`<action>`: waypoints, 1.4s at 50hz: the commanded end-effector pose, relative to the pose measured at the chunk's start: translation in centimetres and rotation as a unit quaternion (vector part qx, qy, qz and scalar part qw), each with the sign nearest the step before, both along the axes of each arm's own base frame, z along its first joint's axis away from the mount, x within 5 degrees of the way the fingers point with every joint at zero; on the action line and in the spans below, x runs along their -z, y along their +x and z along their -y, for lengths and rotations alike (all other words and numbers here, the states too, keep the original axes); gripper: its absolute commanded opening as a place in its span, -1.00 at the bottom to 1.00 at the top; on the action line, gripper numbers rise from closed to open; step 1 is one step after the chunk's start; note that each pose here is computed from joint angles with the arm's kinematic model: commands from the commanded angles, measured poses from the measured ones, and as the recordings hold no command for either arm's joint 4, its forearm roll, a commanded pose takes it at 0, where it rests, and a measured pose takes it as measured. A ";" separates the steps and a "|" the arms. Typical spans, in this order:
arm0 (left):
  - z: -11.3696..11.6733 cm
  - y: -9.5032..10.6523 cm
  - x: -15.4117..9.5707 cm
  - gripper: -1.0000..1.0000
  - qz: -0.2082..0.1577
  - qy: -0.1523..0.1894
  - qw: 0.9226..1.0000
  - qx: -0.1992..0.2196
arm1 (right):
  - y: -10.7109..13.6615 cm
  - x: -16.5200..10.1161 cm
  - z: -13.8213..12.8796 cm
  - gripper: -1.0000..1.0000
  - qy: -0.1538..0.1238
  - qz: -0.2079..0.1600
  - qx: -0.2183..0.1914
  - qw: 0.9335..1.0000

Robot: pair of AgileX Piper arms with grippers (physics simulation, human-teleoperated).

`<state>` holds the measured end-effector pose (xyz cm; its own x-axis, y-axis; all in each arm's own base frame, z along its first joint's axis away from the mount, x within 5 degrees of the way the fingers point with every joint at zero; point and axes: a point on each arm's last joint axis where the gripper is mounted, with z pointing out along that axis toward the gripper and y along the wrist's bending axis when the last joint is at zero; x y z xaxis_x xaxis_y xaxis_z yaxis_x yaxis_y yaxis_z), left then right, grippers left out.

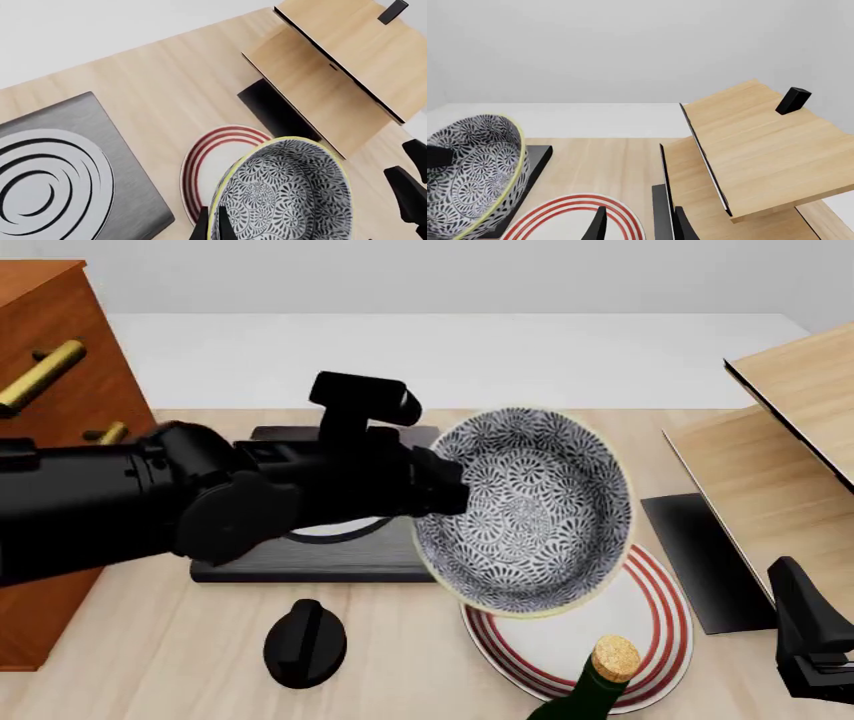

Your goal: Pick up the akita bowl and put it on the plate.

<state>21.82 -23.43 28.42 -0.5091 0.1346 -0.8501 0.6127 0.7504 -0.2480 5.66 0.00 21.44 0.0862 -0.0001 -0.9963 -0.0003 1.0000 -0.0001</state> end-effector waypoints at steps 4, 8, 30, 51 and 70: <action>0.9 1.7 1.0 -1.00 -0.007 -0.004 1.000 -0.012 | 0.0 0.0 0.0 1.00 0.000 0.000 0.000 1.000; 1.2 1.7 1.2 -1.00 -0.007 -0.004 1.000 -0.010 | 0.0 0.0 0.0 1.00 0.000 0.000 0.000 1.000; 2.9 3.3 3.7 -1.00 -0.007 0.007 1.000 -0.006 | 0.0 0.0 0.0 1.00 0.000 0.000 0.000 1.000; 3.9 4.0 5.0 -1.00 -0.011 0.012 1.000 -0.002 | 0.0 0.0 0.0 1.00 0.000 0.000 0.000 1.000; 4.8 4.6 6.4 -1.00 -0.015 0.021 1.000 0.002 | 0.0 0.0 0.0 1.00 0.000 0.000 0.000 1.000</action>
